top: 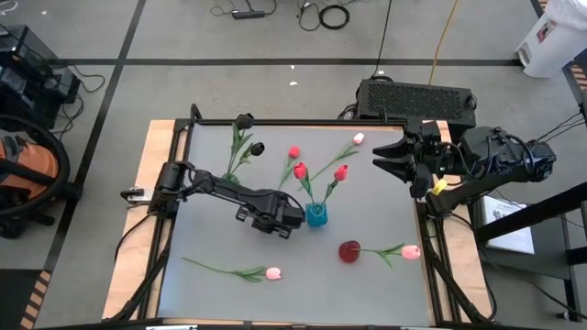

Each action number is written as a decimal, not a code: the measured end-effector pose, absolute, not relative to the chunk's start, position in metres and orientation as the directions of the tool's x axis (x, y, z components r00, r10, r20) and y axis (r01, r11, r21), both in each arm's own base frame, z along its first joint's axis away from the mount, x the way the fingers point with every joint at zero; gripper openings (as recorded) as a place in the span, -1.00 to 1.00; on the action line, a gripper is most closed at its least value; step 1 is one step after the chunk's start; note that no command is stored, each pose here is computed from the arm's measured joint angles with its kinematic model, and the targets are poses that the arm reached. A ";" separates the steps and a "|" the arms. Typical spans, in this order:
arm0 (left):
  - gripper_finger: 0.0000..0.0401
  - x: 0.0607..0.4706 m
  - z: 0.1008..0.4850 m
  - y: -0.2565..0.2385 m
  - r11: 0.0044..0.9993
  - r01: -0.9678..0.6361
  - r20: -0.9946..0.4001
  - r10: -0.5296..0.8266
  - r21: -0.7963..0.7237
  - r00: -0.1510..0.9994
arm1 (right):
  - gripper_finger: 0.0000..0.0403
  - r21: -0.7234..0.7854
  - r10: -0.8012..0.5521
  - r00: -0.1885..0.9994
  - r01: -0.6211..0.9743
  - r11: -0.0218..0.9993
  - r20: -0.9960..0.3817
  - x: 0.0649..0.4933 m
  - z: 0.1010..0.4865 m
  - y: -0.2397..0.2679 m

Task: Sort flowers into vase by color
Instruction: Put the red tulip into the blue vase

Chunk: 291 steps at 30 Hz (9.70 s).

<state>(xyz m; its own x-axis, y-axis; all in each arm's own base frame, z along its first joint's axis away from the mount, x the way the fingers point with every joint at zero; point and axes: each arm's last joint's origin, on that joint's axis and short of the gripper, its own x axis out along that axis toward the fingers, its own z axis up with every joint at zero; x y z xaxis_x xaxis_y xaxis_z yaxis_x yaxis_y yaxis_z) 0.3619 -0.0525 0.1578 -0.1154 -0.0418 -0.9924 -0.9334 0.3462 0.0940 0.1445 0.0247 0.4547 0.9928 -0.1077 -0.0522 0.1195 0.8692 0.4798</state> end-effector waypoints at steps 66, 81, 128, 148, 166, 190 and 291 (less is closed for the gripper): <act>-1.00 0.316 0.402 -0.020 0.519 -0.776 -0.703 0.397 -0.359 0.590 | -0.15 0.431 -0.131 0.984 0.169 0.886 -0.117 0.166 0.445 0.029; -1.00 0.316 0.432 0.007 0.580 -0.735 -0.613 0.452 -0.350 0.648 | -0.15 0.430 -0.131 0.984 0.172 0.886 -0.124 0.169 0.444 0.030; -1.00 0.299 0.497 0.053 0.661 -0.687 -0.371 0.582 -0.302 0.724 | -0.15 0.454 -0.150 0.983 0.181 0.872 -0.103 0.195 0.441 0.033; -1.00 0.301 0.523 0.063 0.720 -0.596 -0.174 0.576 -0.355 0.799 | -0.15 0.211 -0.322 0.930 0.356 0.911 -0.178 0.237 0.421 -0.001; -1.00 0.302 0.532 0.062 0.750 -0.547 -0.084 0.560 -0.372 0.824 | 0.50 0.142 -0.431 0.883 0.458 0.878 -0.184 0.275 0.403 -0.034; -1.00 0.303 0.535 0.062 0.767 -0.525 -0.059 0.544 -0.369 0.837 | 0.43 0.147 -0.380 0.906 0.408 0.901 -0.185 0.323 0.372 -0.051; -0.42 0.269 0.579 0.047 0.944 -0.326 0.126 0.330 -0.053 0.936 | -1.00 0.403 -0.294 0.950 0.228 0.886 0.108 0.156 0.469 -0.045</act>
